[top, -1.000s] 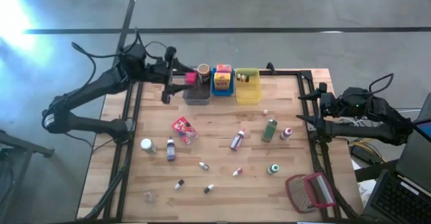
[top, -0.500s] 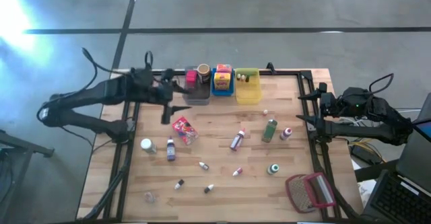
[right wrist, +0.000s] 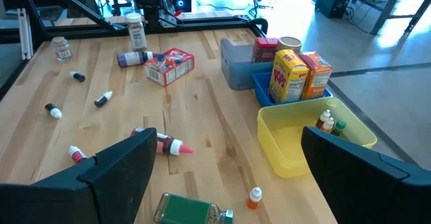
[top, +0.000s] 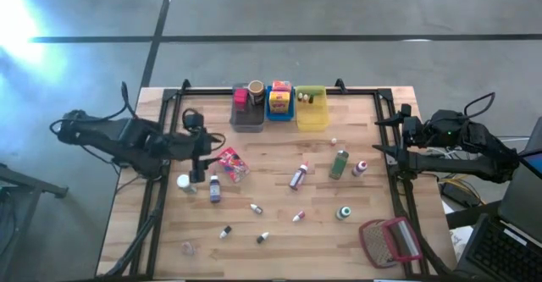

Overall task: Pick & Place Kitchen Items
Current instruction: Put the white spice bottle into the black bin

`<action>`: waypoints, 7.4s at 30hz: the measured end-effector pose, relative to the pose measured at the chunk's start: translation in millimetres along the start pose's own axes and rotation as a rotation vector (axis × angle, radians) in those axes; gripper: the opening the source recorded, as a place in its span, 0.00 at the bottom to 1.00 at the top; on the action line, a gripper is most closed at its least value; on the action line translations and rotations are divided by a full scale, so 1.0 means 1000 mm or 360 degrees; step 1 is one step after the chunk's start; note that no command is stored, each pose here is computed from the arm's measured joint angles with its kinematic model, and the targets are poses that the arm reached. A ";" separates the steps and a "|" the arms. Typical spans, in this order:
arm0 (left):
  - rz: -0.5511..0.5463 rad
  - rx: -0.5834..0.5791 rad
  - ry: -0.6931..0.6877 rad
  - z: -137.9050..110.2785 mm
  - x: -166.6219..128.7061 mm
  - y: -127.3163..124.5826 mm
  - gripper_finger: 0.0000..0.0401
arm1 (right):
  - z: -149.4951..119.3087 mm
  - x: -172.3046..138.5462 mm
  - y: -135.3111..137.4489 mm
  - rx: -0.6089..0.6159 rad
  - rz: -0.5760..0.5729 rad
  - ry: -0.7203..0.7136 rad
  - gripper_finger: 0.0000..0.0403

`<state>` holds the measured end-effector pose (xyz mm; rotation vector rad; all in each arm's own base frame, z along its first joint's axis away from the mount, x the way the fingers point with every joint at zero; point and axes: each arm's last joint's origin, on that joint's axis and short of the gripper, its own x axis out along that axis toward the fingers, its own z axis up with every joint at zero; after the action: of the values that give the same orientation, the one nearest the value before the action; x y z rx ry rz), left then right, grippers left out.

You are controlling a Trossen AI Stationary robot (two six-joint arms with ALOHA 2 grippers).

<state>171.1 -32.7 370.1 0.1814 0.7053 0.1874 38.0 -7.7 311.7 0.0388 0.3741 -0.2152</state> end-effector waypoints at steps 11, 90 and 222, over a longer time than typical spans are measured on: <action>0.0106 -0.0476 0.0665 -0.042 -0.018 -0.003 0.59 | 0.000 0.000 0.000 0.0000 0.0000 0.0000 0.90; -0.0267 -0.0505 0.1287 -0.117 0.045 -0.039 0.58 | 0.000 0.000 0.000 0.0000 0.0000 0.0000 0.90; -0.0120 -0.0032 0.1297 -0.145 0.059 -0.037 0.80 | 0.000 0.000 0.000 0.0000 0.0000 0.0000 0.90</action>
<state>123.6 -40.3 216.7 0.0514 1.5179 0.1951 38.0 -7.7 311.7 0.0390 0.3741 -0.2152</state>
